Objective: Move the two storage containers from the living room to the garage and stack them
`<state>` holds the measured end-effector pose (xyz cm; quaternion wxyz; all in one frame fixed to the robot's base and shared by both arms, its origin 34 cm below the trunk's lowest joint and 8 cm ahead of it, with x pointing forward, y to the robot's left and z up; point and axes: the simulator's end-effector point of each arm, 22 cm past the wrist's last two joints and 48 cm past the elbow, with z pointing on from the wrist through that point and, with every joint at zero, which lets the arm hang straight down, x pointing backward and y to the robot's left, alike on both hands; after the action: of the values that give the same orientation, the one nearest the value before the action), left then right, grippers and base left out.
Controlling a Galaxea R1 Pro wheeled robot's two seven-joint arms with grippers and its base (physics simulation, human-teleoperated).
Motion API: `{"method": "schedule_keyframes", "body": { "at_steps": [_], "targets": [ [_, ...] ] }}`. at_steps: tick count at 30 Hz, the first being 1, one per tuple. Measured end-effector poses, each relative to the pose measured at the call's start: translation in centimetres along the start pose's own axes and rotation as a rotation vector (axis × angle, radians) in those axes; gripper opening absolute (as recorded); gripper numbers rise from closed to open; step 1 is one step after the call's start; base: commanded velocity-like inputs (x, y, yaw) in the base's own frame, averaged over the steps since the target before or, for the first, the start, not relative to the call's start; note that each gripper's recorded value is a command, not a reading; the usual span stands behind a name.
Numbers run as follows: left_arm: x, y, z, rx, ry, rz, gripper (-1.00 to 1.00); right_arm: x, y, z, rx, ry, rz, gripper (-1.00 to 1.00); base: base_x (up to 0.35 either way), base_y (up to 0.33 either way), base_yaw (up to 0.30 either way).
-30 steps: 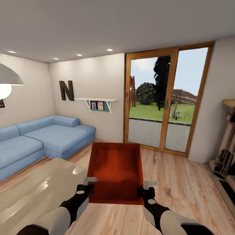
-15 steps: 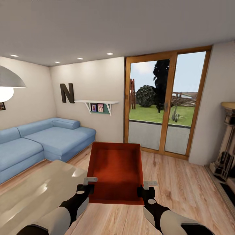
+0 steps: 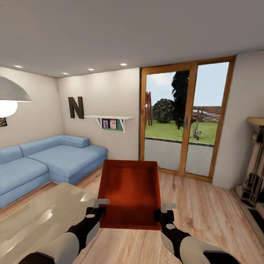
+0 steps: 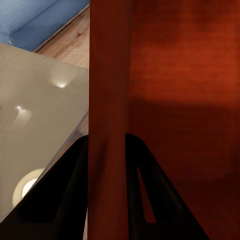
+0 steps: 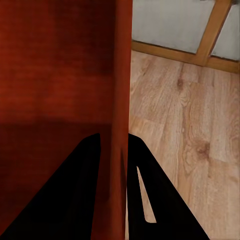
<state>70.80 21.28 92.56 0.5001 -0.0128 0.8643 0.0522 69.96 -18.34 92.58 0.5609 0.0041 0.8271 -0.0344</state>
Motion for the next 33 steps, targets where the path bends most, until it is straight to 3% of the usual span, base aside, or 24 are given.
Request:
{"method": "schedule_keyframes", "body": {
  "at_steps": [33],
  "targets": [
    [-0.37,0.03,-0.15,0.000,-0.007,-0.001,-1.00,-0.37,-0.02,-0.09,0.000,-0.007,0.000,-1.00,0.000,0.000,0.000]
  ]
}}
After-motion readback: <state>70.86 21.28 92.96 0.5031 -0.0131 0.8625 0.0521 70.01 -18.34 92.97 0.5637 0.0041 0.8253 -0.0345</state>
